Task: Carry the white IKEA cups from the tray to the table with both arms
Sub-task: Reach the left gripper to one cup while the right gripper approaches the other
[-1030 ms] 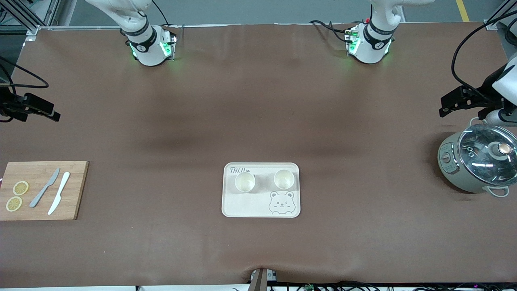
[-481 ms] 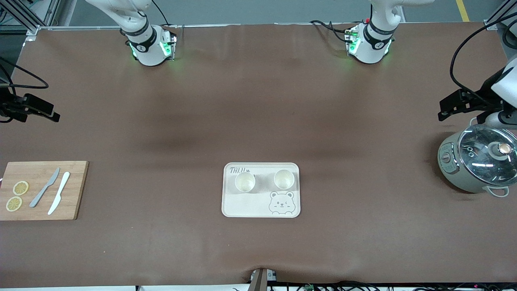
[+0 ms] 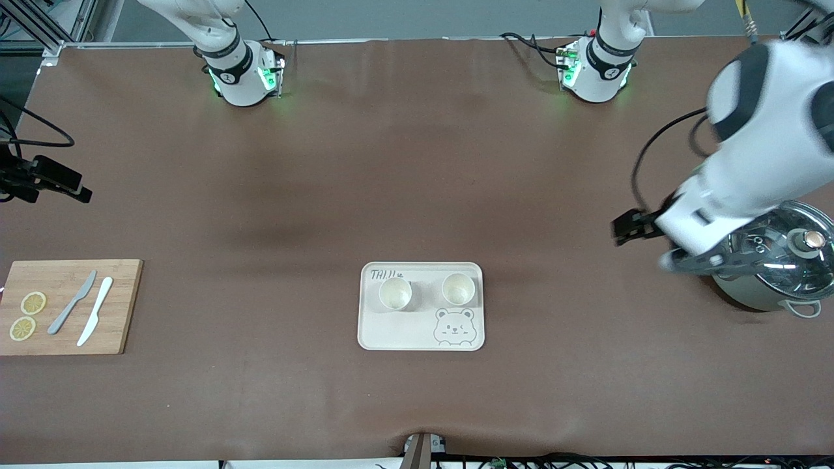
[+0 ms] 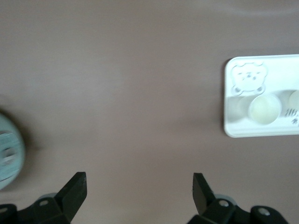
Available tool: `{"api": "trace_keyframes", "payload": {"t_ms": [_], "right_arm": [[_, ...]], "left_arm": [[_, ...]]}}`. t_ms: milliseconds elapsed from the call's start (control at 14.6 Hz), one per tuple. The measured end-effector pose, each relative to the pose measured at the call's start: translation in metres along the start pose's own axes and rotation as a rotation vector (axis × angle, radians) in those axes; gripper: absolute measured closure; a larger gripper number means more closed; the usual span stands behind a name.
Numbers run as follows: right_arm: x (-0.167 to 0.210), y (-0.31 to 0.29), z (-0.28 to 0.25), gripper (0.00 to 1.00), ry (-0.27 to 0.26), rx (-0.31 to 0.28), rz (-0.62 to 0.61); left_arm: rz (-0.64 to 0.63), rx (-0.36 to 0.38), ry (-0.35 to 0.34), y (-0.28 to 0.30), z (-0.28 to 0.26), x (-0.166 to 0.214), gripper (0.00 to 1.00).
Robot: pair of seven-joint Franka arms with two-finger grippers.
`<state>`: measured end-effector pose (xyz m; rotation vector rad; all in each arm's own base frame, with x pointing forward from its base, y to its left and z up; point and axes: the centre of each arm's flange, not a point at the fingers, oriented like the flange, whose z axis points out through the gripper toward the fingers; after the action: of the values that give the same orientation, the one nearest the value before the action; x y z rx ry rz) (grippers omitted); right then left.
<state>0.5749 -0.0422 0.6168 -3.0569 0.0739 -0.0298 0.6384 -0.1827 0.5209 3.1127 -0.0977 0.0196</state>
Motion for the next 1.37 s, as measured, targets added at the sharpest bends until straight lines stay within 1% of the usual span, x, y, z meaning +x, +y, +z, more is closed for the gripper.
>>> {"api": "trace_keyframes", "payload": {"t_ms": [137, 343, 618, 893, 961, 1099, 1236, 1373], "right_arm": [[0.0, -0.005, 0.0, 0.0, 0.0, 0.0, -0.009], [0.0, -0.005, 0.0, 0.0, 0.0, 0.0, -0.008], [0.0, -0.013, -0.003, 0.0, 0.006, 0.001, -0.026], [0.002, -0.06, -0.008, 0.0, 0.038, 0.004, -0.105], [0.008, -0.069, -0.002, 0.0, 0.055, 0.008, -0.111], [0.028, -0.087, 0.025, 0.0, 0.076, 0.02, -0.079], [0.049, -0.104, 0.062, 0.0, 0.08, 0.036, -0.041], [0.061, -0.134, 0.094, 0.0, 0.074, 0.048, -0.002]], "left_arm": [[0.006, 0.001, -0.008, 0.044, 0.039, 0.007, 0.0], [0.027, -0.001, -0.045, 0.093, 0.097, 0.009, 0.0], [-0.032, -0.039, 0.027, 0.146, 0.163, 0.01, 0.0], [-0.059, -0.065, 0.085, 0.161, 0.213, -0.005, 0.0], [-0.065, -0.069, 0.094, 0.165, 0.223, -0.01, 0.0], [-0.079, -0.074, 0.1, 0.174, 0.241, -0.017, 0.0], [-0.088, -0.076, 0.114, 0.183, 0.253, -0.02, 0.0], [-0.082, -0.068, 0.125, 0.188, 0.265, -0.022, 0.0]]}}
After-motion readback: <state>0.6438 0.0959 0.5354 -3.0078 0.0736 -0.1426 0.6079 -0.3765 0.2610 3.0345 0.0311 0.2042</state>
